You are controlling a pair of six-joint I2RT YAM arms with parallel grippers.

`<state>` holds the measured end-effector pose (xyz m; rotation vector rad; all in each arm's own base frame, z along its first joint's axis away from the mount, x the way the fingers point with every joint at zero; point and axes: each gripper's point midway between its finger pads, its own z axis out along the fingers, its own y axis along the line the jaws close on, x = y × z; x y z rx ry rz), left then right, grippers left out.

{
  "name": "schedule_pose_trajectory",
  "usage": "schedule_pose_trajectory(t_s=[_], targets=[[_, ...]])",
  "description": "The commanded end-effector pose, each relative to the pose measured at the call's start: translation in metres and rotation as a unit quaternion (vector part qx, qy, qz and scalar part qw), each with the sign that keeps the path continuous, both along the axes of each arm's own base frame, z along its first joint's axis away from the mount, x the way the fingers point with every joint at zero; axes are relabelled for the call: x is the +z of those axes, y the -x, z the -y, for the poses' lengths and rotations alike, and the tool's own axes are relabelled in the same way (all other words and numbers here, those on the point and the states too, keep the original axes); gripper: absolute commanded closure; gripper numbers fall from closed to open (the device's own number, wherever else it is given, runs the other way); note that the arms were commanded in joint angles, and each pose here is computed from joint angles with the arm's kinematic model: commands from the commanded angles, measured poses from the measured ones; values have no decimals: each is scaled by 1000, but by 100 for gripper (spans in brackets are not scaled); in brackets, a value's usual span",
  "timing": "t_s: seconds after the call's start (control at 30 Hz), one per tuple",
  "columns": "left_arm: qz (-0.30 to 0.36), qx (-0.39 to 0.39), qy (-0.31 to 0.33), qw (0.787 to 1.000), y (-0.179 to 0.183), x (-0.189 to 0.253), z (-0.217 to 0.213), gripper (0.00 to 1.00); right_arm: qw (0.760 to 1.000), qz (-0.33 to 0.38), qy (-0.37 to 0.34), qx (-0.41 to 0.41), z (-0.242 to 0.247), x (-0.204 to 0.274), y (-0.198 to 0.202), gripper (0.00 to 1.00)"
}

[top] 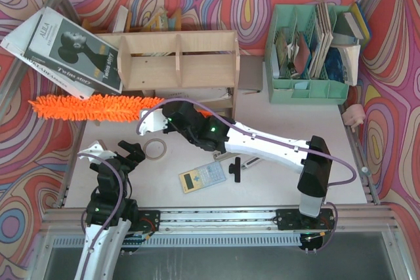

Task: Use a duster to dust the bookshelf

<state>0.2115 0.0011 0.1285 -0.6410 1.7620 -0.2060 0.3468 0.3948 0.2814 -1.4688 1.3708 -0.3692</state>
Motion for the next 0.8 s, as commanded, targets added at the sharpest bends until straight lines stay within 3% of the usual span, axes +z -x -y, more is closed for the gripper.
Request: schedule_pose_trajectory(t_s=[0.0,0.37,0.77], targets=[[1,3,-8,1000,-1,-4,-2,1,997,30,-68,-30,8,34,-8,100],[5,6,-7,1000,0,-3,-4,1,991,1,-106,-83,47,29,-33,100],[3,7,-8,1000,0,-3,-4,1,997,-27,-45,-57,34,-11,-7,100]])
